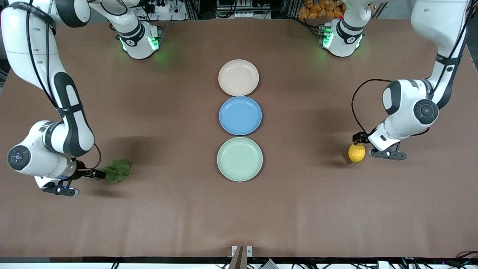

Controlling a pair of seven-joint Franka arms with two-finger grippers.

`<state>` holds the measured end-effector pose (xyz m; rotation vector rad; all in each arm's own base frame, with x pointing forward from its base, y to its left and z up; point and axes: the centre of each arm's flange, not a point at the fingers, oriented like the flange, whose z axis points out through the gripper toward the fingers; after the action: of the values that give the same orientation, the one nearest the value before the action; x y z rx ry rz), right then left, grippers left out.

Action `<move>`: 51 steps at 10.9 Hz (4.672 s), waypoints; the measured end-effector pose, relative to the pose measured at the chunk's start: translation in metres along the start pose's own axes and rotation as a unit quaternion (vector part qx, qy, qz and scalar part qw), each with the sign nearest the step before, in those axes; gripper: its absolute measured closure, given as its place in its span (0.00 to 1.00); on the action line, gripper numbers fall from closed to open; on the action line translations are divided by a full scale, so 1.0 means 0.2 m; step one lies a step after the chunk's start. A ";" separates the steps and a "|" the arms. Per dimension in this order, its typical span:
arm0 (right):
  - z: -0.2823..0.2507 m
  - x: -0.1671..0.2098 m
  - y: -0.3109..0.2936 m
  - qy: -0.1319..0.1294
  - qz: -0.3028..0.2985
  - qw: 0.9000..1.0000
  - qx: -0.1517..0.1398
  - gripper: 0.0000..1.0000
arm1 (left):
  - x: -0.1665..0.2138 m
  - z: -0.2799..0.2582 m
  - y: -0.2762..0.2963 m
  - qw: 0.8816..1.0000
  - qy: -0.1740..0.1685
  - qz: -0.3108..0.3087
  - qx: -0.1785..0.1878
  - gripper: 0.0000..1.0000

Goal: Place lemon and lettuce in plates
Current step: 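Grasp the lemon with the left gripper while the right gripper grasps the lettuce, then carry the lemon to the cream plate while the right gripper carries lettuce, then open the right gripper over the green plate, releasing the lettuce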

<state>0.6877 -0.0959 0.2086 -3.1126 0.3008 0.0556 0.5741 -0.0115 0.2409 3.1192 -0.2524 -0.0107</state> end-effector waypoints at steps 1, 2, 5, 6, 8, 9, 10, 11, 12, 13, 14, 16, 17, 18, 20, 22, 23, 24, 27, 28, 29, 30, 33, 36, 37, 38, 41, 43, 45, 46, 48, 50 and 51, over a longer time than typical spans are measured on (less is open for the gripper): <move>0.03 0.00 -0.01 -0.003 0.006 1.000 0.004 0.00 | 0.00 0.06 -0.01 1.000 0.001 0.004 -0.001 0.00; 0.04 0.00 -0.01 -0.004 0.010 1.000 0.005 0.00 | 0.00 0.12 -0.01 1.000 0.003 0.005 -0.002 0.00; 0.11 -0.01 -0.01 -0.008 0.013 1.000 0.004 0.00 | 0.03 0.16 0.00 1.000 0.009 0.006 -0.002 0.00; 0.14 -0.02 -0.01 -0.011 0.013 1.000 0.004 0.00 | 0.04 0.16 0.00 1.000 0.011 0.006 -0.002 0.00; 0.19 -0.03 -0.01 -0.007 0.014 1.000 0.003 0.04 | 0.06 0.18 -0.01 1.000 0.013 0.006 -0.002 0.00; 0.21 -0.04 0.00 -0.002 0.015 1.000 0.002 0.04 | 0.06 0.19 -0.01 1.000 0.013 0.005 -0.003 0.00; 0.22 -0.05 -0.01 0.006 0.014 1.000 0.004 0.13 | 0.08 0.20 -0.01 1.000 0.016 0.005 -0.003 0.00; 0.21 -0.05 -0.04 0.008 0.010 1.000 0.007 0.27 | 0.09 0.19 -0.01 1.000 0.018 0.005 -0.002 0.07; 0.20 -0.05 -0.07 0.010 0.007 1.000 0.010 0.41 | 0.10 0.19 -0.01 1.000 0.020 0.005 -0.002 0.07; 0.20 -0.05 -0.09 0.011 0.005 1.000 0.012 0.56 | 0.11 0.19 -0.01 1.000 0.021 0.005 -0.002 0.18; 0.19 -0.05 -0.11 0.012 0.004 1.000 0.014 0.67 | 0.11 0.18 -0.01 1.000 0.022 0.005 -0.002 0.31; 0.19 -0.05 -0.12 0.013 0.001 1.000 0.013 0.90 | 0.13 0.18 -0.02 1.000 0.024 0.005 -0.002 0.32; 0.19 -0.05 -0.14 0.013 -0.001 1.000 0.012 0.90 | 0.13 0.18 -0.02 1.000 0.024 0.005 -0.002 0.32; 0.19 -0.05 -0.18 0.014 -0.007 1.000 0.013 0.90 | 0.13 0.18 -0.01 1.000 0.025 -0.001 -0.002 0.32; 0.18 -0.06 -0.30 0.015 -0.022 0.999 0.021 0.90 | 0.15 0.12 0.04 1.000 0.019 -0.019 -0.007 0.32; 0.12 -0.06 -0.43 0.015 -0.024 0.999 0.044 0.90 | 0.16 -0.03 0.20 0.999 -0.007 -0.039 -0.016 0.32; 0.06 -0.06 -0.52 0.001 -0.017 0.998 0.061 0.90 | 0.14 -0.13 0.31 0.998 -0.027 -0.054 -0.018 0.32; -0.01 -0.07 -0.61 -0.013 -0.008 0.997 0.072 0.90 | 0.11 -0.24 0.43 0.996 -0.042 -0.073 -0.017 0.32; -0.19 -0.10 -0.94 -0.031 0.031 0.993 0.111 0.90 | -0.05 -0.50 0.96 0.988 -0.072 -0.135 -0.012 0.32; -0.21 -0.13 -1.06 -0.036 0.039 0.991 0.125 0.90 | -0.11 -0.54 1.11 0.986 -0.076 -0.146 -0.006 0.32; -0.24 -0.17 -1.18 -0.045 0.048 0.987 0.145 0.90 | -0.20 -0.56 1.24 0.984 -0.082 -0.160 -0.006 0.32; -0.26 -0.21 -1.28 -0.057 0.059 0.982 0.169 0.90 | -0.28 -0.58 1.38 0.981 -0.089 -0.175 -0.010 0.32; -0.29 -0.31 -1.53 -0.090 0.088 0.964 0.233 0.90 | -0.57 -0.59 1.85 0.969 -0.093 -0.228 0.000 0.32; -0.33 -0.46 -1.89 -0.081 0.126 0.952 0.266 0.90 | -0.78 -0.56 2.12 0.955 -0.092 -0.282 -0.018 0.32; -0.32 -0.54 -2.03 -0.077 0.136 0.950 0.270 0.90 | -0.83 -0.52 2.18 0.951 -0.082 -0.295 -0.031 0.32; -0.31 -0.62 -2.17 -0.071 0.144 0.948 0.274 0.90 | -0.89 -0.46 2.23 0.948 -0.074 -0.307 -0.046 0.32; -0.16 -0.88 -2.50 -0.056 0.173 0.941 0.285 0.90 | -1.07 -0.33 2.38 0.934 -0.067 -0.340 -0.088 0.32; -0.03 -0.94 -2.56 -0.059 0.181 0.941 0.279 0.77 | -1.18 -0.28 2.47 0.927 -0.066 -0.353 -0.108 0.32; 0.01 -0.89 -2.50 -0.052 0.190 0.942 0.272 0.49 | -1.28 -0.24 2.53 0.922 -0.068 -0.360 -0.122 0.32; 0.00 -0.86 -2.48 -0.048 0.193 0.942 0.271 0.34 | -1.30 -0.22 2.54 0.921 -0.071 -0.361 -0.126 0.32; 0.00 -0.81 -2.43 -0.040 0.200 0.942 0.269 0.09 | -1.30 -0.18 2.55 0.917 -0.078 -0.365 -0.140 0.32; -0.01 -0.71 -2.33 -0.022 0.204 0.945 0.255 0.00 | -1.30 -0.12 2.55 0.920 -0.086 -0.356 -0.141 0.32; -0.01 -0.66 -2.27 -0.014 0.194 0.952 0.236 0.00 | -1.31 -0.09 2.56 0.926 -0.086 -0.343 -0.137 0.32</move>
<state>0.6451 0.3741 0.2205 -2.5376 0.7905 0.0259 0.2330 -0.4737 0.2668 2.7516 0.7735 -0.2958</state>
